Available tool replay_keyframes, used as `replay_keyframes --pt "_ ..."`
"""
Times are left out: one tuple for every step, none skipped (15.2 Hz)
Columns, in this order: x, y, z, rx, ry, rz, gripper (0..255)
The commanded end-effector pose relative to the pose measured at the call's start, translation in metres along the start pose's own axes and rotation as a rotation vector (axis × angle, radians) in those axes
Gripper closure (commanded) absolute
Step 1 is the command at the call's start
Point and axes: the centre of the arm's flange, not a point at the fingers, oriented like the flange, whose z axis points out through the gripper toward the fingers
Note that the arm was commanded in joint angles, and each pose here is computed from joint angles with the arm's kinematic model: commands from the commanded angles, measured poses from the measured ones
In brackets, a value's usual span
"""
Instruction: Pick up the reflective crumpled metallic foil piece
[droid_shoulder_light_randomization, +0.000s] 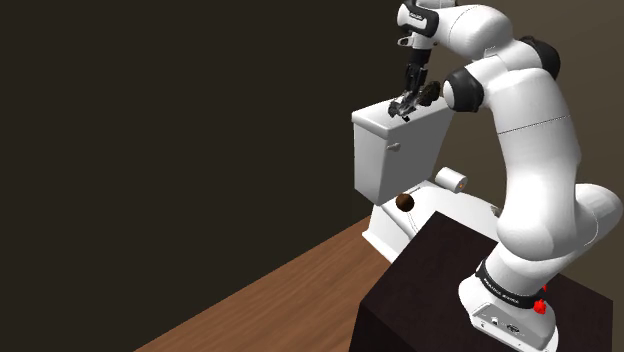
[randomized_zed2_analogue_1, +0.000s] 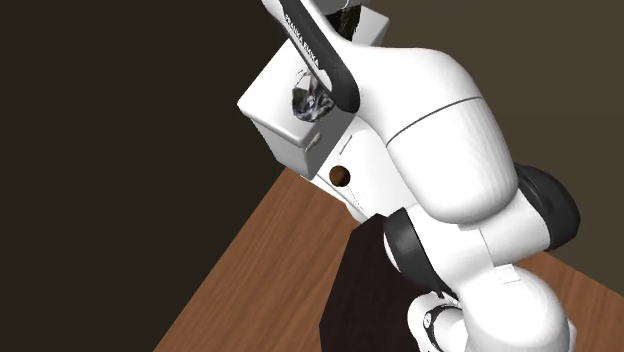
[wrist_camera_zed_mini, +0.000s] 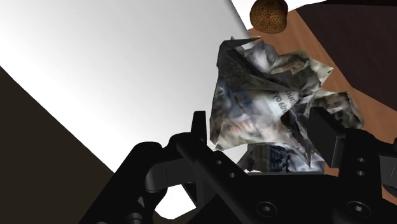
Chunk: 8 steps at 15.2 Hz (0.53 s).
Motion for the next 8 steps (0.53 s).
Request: replay_keyframes --pt "0.0 -0.001 -0.012 0.0 0.0 0.0 255" --pt "0.0 -0.001 -0.017 0.0 0.0 0.0 255" --pt "0.0 -0.002 -0.022 0.0 0.0 0.0 255" --pt "0.001 -0.002 -0.027 0.0 0.0 0.0 255" --pt "0.001 -0.003 -0.033 0.0 0.0 0.0 255" --pt "0.001 -0.003 -0.038 0.0 0.0 0.0 255" --pt "0.001 -0.003 -0.039 0.0 0.0 0.0 255" --pt "0.001 -0.003 -0.039 0.0 0.0 0.0 255"
